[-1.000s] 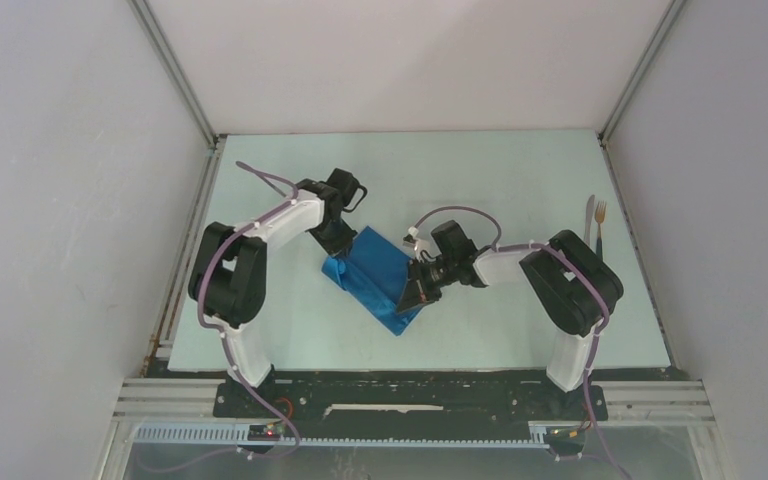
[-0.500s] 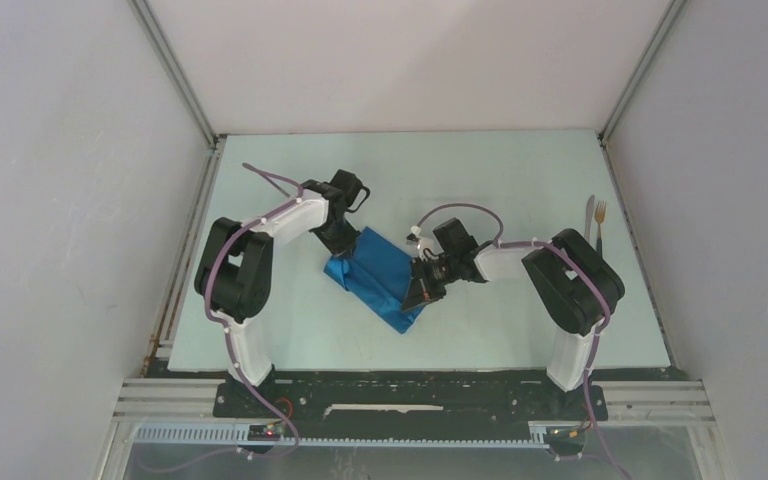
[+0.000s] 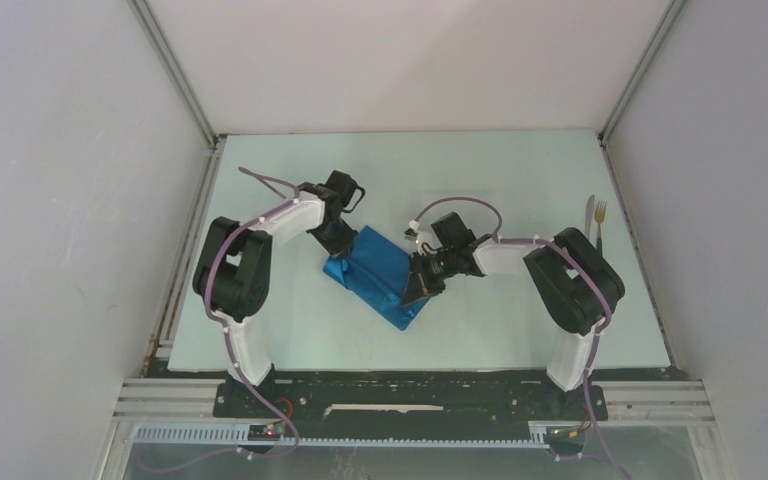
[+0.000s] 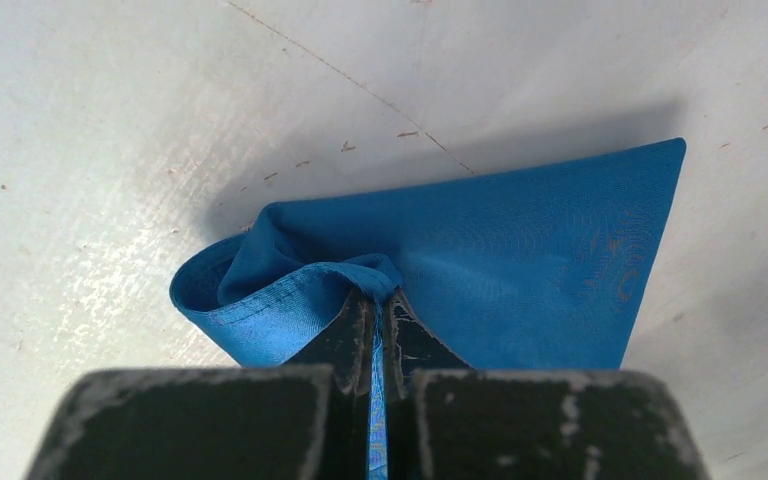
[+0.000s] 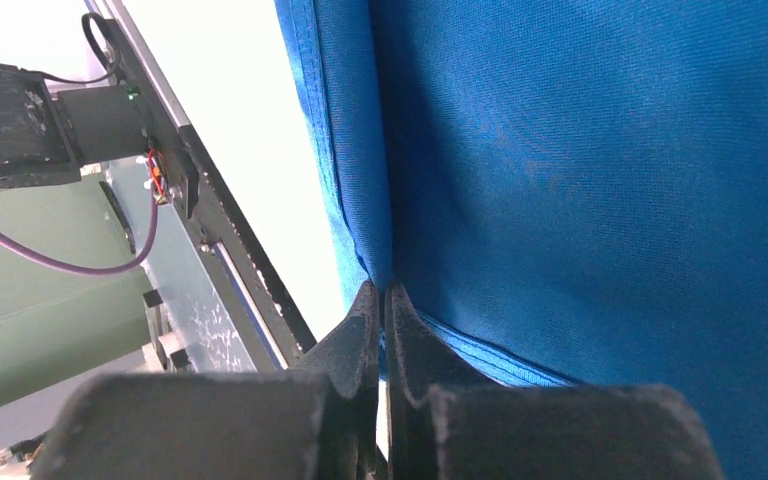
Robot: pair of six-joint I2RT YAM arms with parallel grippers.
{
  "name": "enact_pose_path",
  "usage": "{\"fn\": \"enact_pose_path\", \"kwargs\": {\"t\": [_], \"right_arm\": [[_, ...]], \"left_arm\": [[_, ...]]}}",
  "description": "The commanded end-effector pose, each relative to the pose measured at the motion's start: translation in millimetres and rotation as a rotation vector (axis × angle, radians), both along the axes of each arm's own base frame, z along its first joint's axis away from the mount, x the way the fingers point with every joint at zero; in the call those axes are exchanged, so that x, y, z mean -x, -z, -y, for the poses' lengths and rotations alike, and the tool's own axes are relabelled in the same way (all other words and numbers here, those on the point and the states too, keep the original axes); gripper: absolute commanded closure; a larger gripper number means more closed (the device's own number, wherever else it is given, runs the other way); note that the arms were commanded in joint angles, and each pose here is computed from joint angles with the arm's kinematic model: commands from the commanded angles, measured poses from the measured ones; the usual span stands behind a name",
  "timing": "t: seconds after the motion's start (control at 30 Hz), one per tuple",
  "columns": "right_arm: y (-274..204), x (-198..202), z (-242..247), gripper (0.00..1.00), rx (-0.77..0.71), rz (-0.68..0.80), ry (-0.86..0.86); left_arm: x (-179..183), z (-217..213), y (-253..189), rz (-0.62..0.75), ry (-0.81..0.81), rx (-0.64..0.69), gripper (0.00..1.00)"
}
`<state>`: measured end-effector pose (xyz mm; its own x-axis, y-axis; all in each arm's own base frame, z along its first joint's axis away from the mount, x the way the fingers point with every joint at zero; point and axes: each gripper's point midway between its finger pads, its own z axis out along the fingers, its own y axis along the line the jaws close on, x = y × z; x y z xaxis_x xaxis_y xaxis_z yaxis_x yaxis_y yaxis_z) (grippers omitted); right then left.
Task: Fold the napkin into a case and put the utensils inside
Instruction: Fold the 2/3-rectangle-folded napkin.
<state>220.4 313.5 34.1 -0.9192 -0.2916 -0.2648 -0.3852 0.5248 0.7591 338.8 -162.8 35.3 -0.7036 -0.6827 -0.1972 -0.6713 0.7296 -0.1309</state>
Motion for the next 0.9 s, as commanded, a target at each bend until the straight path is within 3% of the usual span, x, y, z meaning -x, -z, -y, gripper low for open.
{"fn": "enact_pose_path", "kwargs": {"t": [0.0,0.2,0.37,0.43,0.53,0.73,0.87], "right_arm": [[6.1,2.2,9.3,0.96,0.039,-0.036,0.0],[6.9,-4.7,13.5,0.92,0.044,-0.032,0.026],[4.3,-10.4,18.2,0.79,0.071,0.003,0.04],[-3.3,-15.8,22.5,0.65,0.106,0.063,0.05],[-20.7,-21.4,33.7,0.54,0.177,0.181,0.057],[-54.7,-20.7,34.9,0.39,0.186,0.435,0.034],[-51.8,-27.2,21.8,0.37,0.187,0.48,0.01]], "left_arm": [[-21.4,-15.5,-2.7,0.078,-0.046,-0.031,1.0],[-23.7,-14.0,-2.0,0.081,-0.045,-0.023,1.0],[-23.4,-13.6,1.8,0.074,-0.046,-0.023,1.0],[-22.9,-13.4,3.4,0.071,-0.046,-0.022,1.0],[-22.3,-13.0,5.0,0.068,-0.045,-0.02,1.0],[-23.7,-12.2,2.8,0.075,-0.042,-0.015,1.0],[-23.4,-11.6,2.6,0.074,-0.042,-0.009,1.0]]}}
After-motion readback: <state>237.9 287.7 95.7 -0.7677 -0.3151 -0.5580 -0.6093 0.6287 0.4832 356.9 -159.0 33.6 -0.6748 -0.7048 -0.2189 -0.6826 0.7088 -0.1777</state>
